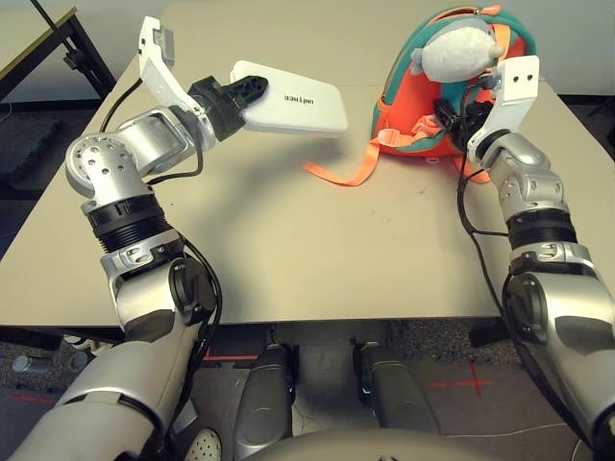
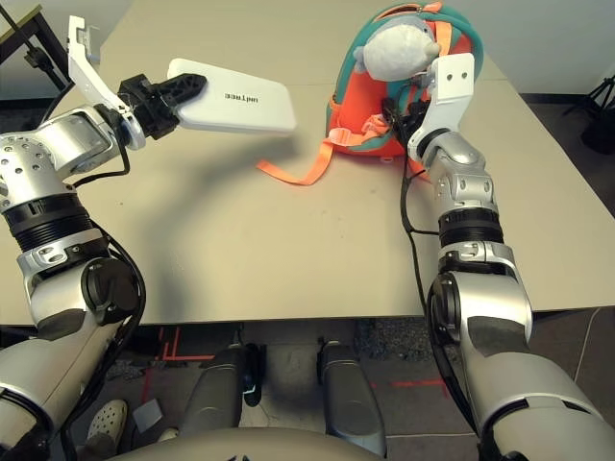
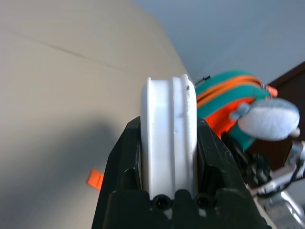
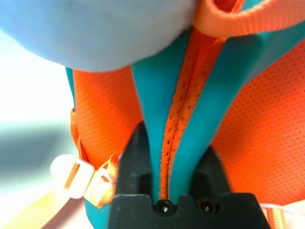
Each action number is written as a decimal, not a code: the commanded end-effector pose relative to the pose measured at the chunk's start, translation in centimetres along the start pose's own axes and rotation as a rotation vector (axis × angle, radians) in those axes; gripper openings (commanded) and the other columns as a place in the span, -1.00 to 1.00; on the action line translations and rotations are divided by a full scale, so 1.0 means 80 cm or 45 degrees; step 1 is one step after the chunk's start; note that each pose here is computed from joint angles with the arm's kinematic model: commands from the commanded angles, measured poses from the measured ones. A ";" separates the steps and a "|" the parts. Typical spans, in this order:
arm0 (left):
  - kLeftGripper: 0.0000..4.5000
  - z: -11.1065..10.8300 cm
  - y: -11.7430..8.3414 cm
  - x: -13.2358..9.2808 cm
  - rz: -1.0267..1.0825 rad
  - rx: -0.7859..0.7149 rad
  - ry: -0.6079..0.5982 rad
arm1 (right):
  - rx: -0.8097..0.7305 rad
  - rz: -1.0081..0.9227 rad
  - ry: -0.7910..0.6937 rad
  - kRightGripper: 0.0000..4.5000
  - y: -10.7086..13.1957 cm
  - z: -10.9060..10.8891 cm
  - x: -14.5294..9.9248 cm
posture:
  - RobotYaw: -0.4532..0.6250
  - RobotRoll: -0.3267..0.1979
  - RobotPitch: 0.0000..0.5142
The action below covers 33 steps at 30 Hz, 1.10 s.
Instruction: Put the pencil case into the backpack and zip it.
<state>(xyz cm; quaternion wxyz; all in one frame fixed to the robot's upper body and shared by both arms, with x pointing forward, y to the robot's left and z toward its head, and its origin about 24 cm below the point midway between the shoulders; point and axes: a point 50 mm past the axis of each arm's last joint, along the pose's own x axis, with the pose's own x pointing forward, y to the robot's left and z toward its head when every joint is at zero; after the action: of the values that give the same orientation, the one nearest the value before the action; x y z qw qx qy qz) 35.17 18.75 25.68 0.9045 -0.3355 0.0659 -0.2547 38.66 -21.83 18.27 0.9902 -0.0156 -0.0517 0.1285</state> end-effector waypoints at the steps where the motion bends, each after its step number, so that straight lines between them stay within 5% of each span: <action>1: -0.43 0.018 -0.009 -0.001 -0.043 0.017 -0.093 | -0.039 0.066 0.012 -0.91 0.012 -0.001 -0.013 | -0.37 0.25 -0.51; 17: -0.43 0.012 0.000 0.012 -0.031 0.012 -0.088 | -0.074 0.294 0.056 -0.91 0.078 0.052 -0.114 | -0.47 0.25 -0.51; 33: -0.43 0.000 -0.003 0.027 -0.068 0.010 -0.029 | -0.101 0.500 0.188 -0.91 0.118 0.068 -0.160 | -0.56 0.25 -0.49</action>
<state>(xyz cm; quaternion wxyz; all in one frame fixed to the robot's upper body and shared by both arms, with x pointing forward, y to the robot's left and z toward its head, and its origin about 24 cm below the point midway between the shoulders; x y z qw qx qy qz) 36.91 17.86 24.69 0.9019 -0.3390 0.0683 -0.2589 24.25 -16.94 21.46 0.9560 -0.0676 0.0368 0.2832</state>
